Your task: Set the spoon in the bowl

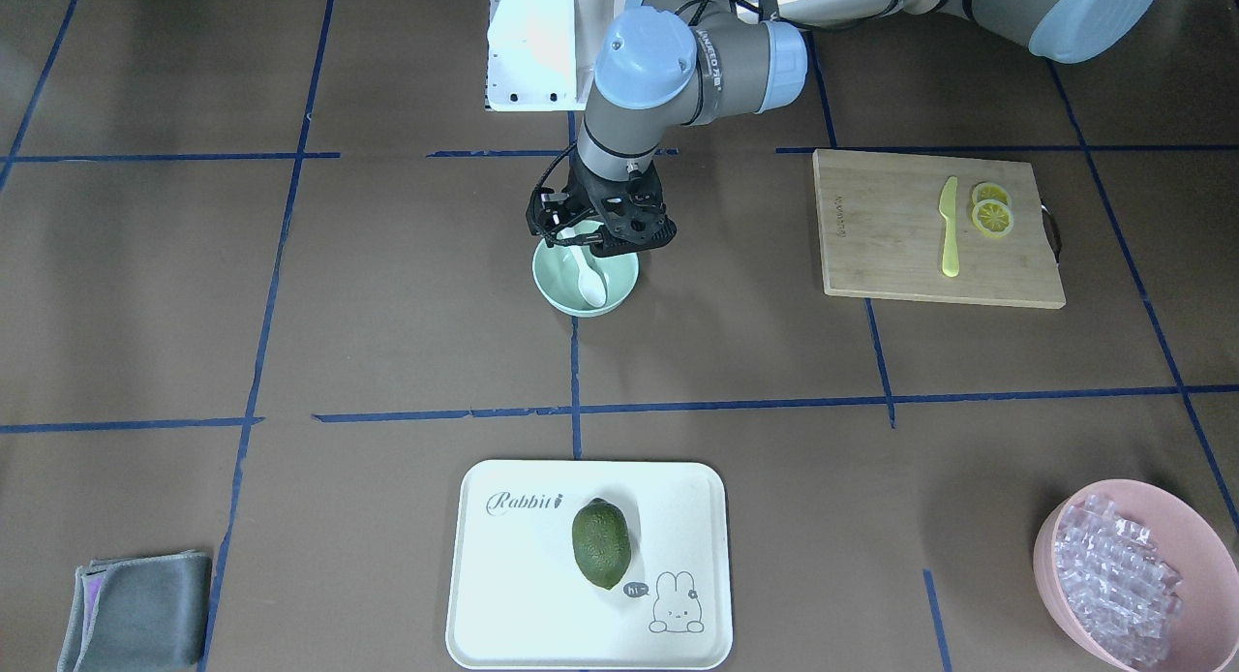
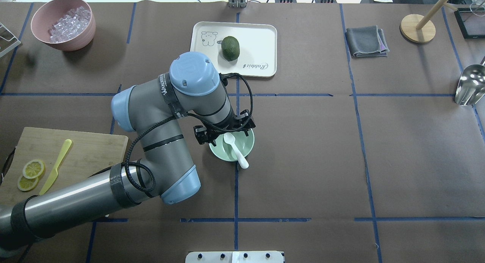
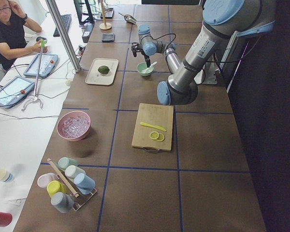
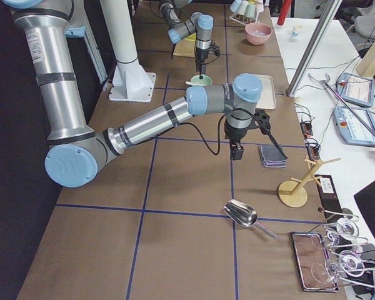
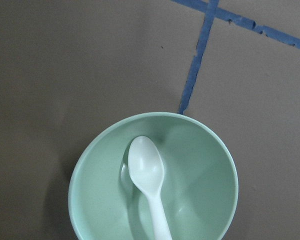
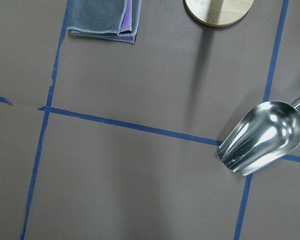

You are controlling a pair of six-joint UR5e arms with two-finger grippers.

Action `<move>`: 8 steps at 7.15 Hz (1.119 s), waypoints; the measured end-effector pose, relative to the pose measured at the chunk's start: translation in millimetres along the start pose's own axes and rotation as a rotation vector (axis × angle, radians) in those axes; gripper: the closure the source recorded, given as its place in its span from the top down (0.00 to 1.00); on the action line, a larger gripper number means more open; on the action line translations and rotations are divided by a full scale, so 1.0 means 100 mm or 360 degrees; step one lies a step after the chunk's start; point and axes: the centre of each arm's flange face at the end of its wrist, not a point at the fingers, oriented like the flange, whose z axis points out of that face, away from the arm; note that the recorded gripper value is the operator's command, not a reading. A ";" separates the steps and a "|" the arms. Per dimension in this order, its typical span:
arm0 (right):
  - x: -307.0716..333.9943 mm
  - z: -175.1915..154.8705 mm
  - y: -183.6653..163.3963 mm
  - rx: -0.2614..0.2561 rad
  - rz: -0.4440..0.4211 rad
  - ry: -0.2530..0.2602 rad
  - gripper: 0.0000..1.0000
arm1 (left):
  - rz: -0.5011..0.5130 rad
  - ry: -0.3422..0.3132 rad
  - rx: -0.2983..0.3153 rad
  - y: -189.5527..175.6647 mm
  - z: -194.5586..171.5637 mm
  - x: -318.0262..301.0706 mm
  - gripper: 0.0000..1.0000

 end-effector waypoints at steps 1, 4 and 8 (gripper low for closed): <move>0.01 0.01 0.00 -0.0002 -0.0003 0.0004 1.00 | 0.0031 -0.0017 -0.0016 -0.15 -0.20 -0.18 1.00; 0.31 0.15 0.14 -0.0051 -0.0006 0.0012 1.00 | 0.0427 -0.0207 0.0051 -0.74 -1.25 -1.63 1.00; 1.48 0.83 0.76 -0.0023 -0.0098 0.0020 1.00 | 0.0732 -0.0440 0.0061 -1.69 -2.00 -3.93 1.00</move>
